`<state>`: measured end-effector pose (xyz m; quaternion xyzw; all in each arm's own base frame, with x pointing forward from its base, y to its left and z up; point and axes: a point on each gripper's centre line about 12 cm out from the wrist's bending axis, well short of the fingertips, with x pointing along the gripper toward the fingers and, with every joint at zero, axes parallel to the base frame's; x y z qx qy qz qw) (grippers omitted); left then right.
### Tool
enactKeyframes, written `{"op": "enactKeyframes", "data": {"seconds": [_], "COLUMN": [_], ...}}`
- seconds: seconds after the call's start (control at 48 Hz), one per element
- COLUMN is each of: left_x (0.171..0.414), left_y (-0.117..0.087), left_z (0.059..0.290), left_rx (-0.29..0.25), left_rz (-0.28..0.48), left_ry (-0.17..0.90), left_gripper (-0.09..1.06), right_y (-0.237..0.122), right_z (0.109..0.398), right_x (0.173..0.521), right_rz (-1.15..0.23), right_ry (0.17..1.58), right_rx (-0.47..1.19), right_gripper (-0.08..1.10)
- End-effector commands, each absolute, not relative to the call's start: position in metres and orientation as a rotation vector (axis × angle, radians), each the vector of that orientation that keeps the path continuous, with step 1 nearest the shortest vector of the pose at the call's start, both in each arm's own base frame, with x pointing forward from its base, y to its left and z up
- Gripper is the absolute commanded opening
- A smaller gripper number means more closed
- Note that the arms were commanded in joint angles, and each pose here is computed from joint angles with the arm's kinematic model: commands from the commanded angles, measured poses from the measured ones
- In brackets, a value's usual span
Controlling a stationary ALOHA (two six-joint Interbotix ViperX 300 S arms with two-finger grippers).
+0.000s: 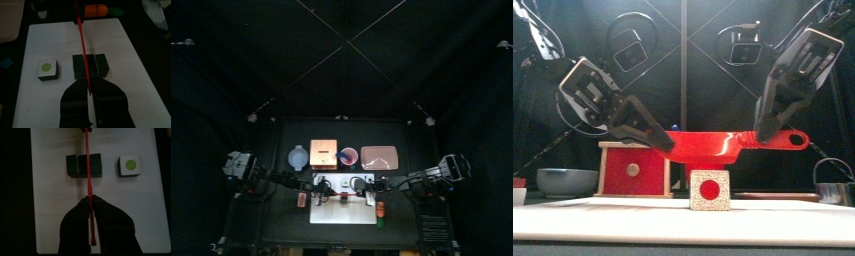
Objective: Cut the sushi into 4 pieces with the knife
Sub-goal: Cut the sushi into 4 pieces
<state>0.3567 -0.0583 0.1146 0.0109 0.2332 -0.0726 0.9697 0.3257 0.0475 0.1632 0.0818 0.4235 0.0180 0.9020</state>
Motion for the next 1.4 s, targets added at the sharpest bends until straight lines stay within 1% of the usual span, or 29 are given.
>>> {"op": "enactKeyframes", "data": {"seconds": [0.021,0.167,0.417,0.688,0.854,1.0,1.083,1.208,1.396], "left_x": [0.360,0.360,0.359,0.359,0.357,0.355,0.355,0.356,0.358], "left_y": [-0.062,-0.059,-0.058,-0.058,-0.057,-0.054,-0.053,-0.053,-0.053], "left_z": [0.113,0.106,0.098,0.097,0.083,0.058,0.048,0.044,0.049], "left_rx": [0.021,0.013,0.010,0.010,0.000,-0.022,-0.026,-0.029,-0.030], "left_rz": [-0.152,-0.135,-0.129,-0.129,-0.117,-0.081,-0.069,-0.063,-0.063], "left_ry": [0.471,0.490,0.514,0.515,0.557,0.625,0.650,0.660,0.647], "left_gripper": [0.30,0.30,0.30,0.30,0.30,0.30,0.30,0.30,0.30], "right_y": [0.045,0.045,0.041,0.041,0.043,0.045,0.045,0.045,0.043], "right_z": [0.167,0.162,0.158,0.155,0.136,0.113,0.104,0.097,0.099], "right_x": [0.329,0.328,0.328,0.327,0.330,0.332,0.333,0.333,0.333], "right_rz": [0.032,0.032,0.024,0.021,0.015,0.006,0.000,-0.003,-0.006], "right_ry": [0.863,0.876,0.884,0.890,0.912,0.955,0.979,0.999,0.995], "right_rx": [0.172,0.161,0.155,0.162,0.172,0.180,0.183,0.183,0.180], "right_gripper": [0.11,0.11,0.11,0.11,0.11,0.11,0.11,0.11,0.11]}}
